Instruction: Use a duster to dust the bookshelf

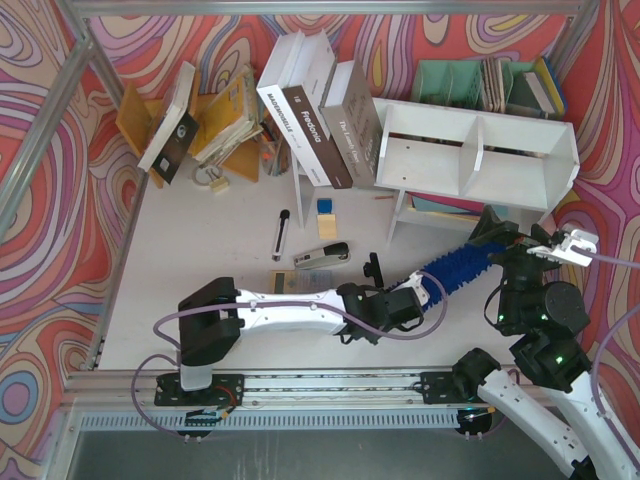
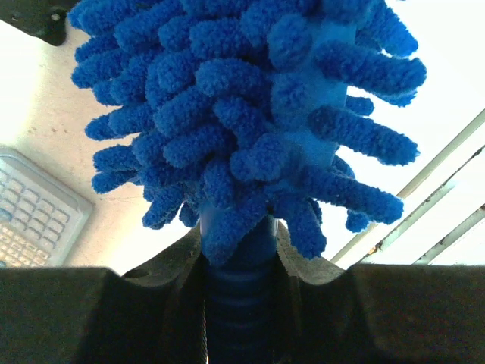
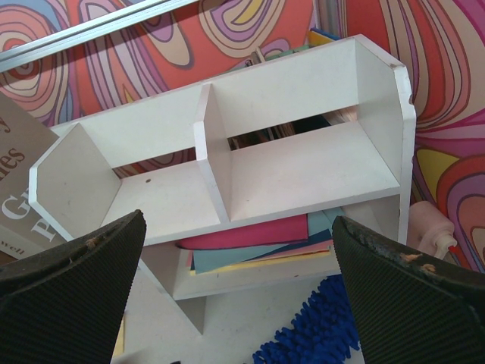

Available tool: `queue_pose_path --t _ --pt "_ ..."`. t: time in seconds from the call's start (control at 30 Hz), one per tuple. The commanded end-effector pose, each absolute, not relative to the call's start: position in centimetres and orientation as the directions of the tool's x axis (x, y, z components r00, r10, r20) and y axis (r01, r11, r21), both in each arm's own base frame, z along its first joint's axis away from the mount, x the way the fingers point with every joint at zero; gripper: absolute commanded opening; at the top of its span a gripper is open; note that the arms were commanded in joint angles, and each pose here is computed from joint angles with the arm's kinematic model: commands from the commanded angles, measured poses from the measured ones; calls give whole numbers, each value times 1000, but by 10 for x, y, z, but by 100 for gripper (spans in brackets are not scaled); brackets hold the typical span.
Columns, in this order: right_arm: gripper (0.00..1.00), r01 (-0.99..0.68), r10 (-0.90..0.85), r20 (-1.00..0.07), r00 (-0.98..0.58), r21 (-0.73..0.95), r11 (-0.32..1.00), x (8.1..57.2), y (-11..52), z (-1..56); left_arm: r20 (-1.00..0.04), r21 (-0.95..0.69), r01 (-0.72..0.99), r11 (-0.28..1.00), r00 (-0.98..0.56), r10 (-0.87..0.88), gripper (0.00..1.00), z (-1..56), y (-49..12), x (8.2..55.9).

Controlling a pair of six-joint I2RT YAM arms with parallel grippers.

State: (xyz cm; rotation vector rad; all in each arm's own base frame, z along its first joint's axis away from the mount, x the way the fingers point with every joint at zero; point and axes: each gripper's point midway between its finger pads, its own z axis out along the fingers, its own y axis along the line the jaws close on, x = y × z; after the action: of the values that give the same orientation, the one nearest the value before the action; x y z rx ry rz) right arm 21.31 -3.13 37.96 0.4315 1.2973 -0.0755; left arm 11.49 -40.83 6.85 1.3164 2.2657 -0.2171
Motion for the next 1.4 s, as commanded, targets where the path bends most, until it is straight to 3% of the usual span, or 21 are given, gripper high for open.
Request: queue_pose_path --t 0.0,0.17,0.53,1.0,1.37 --pt "99 308 189 -935 301 283 908 210 -36 383 -652 119 840 530 -336 679 0 130 -432 132" --pt "99 310 187 -935 303 282 908 209 -37 383 -679 100 844 526 -329 656 0 142 -434 131" --pt "99 308 188 -934 306 283 908 209 -37 384 -551 40 853 520 -415 723 0 64 -418 110" --pt "99 309 187 -934 303 282 908 209 -37 383 -688 91 839 536 -337 643 0 146 -426 130" --pt "99 306 189 -933 307 285 908 209 -37 384 -603 50 845 532 -399 691 0 94 -418 115"
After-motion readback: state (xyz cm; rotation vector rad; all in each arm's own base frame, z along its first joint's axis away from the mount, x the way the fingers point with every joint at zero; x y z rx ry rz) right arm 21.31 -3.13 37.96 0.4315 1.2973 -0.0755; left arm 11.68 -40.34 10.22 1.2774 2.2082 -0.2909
